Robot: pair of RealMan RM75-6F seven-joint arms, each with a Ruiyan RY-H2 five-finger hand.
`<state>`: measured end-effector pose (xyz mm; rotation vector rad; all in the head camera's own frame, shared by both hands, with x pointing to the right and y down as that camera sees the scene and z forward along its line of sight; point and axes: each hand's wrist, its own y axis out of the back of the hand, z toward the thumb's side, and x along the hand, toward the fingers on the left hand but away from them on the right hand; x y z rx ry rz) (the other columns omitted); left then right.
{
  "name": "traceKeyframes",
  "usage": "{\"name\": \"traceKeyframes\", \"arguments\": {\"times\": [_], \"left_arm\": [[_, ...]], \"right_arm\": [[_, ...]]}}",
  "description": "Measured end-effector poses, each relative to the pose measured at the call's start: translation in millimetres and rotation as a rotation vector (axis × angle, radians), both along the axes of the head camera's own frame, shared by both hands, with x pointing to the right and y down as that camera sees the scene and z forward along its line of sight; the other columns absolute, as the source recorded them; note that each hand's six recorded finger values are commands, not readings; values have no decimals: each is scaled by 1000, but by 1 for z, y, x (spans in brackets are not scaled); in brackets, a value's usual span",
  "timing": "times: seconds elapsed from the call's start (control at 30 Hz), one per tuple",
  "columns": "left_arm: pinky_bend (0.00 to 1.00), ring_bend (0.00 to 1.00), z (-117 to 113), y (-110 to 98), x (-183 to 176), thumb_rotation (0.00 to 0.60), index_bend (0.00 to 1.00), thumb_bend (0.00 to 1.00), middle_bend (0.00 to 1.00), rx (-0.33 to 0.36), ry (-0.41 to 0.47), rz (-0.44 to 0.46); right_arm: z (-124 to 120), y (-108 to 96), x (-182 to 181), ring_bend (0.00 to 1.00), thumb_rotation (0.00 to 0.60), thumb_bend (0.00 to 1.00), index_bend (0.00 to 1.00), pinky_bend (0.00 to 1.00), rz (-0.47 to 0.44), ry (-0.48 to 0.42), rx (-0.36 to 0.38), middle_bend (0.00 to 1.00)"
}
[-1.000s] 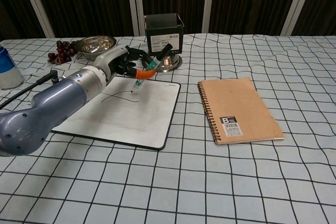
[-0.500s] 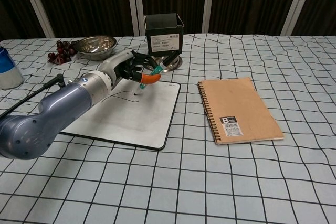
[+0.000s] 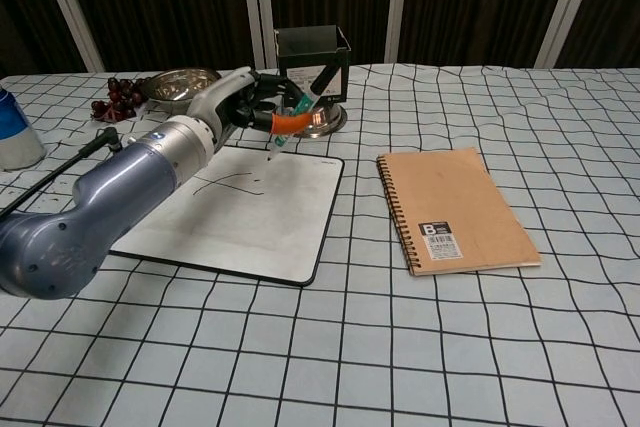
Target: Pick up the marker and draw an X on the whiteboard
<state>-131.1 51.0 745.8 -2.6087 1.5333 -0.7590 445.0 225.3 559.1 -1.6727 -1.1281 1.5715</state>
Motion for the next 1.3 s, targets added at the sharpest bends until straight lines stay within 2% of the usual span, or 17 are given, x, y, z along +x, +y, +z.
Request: {"name": "traceKeyframes", "arguments": {"times": [0.13, 0.27, 0.37, 0.53, 0.67, 0.9, 1.17, 1.3], "left_arm": [[15, 0, -18, -8, 5, 600, 748, 547, 270, 62, 12, 30], [14, 0, -26, -12, -1, 600, 741, 544, 270, 116, -54, 76], [14, 0, -29, -13, -10, 600, 739, 543, 270, 173, -152, 129], [14, 0, -31, -8, -36, 600, 734, 529, 270, 283, -388, 260], [13, 0, -30, 2, -64, 600, 727, 524, 262, 327, -563, 363], [1, 0, -30, 26, -122, 600, 692, 505, 230, 296, -783, 449], [0, 0, -34, 49, -179, 600, 638, 465, 173, 217, -928, 434], [0, 0, -34, 55, -193, 600, 472, 378, 52, 190, -961, 428]], "right_arm": [[0, 0, 0, 0, 600, 348, 0, 0, -1, 3, 3, 0], [-1, 0, 1, 0, 600, 348, 0, 0, -1, 6, 6, 0], [-1, 0, 1, 0, 600, 347, 0, 0, 2, 6, 6, 0], [-1, 0, 1, 0, 600, 348, 0, 0, 1, 10, 8, 0], [-1, 1, 1, 0, 600, 347, 0, 0, 0, 15, 6, 0], [-2, 1, 0, 0, 600, 347, 0, 0, 0, 17, 7, 0], [-2, 2, -2, 0, 600, 348, 0, 0, -5, 19, 8, 0], [-2, 3, -1, 0, 600, 348, 0, 0, 0, 18, 7, 0]]}}
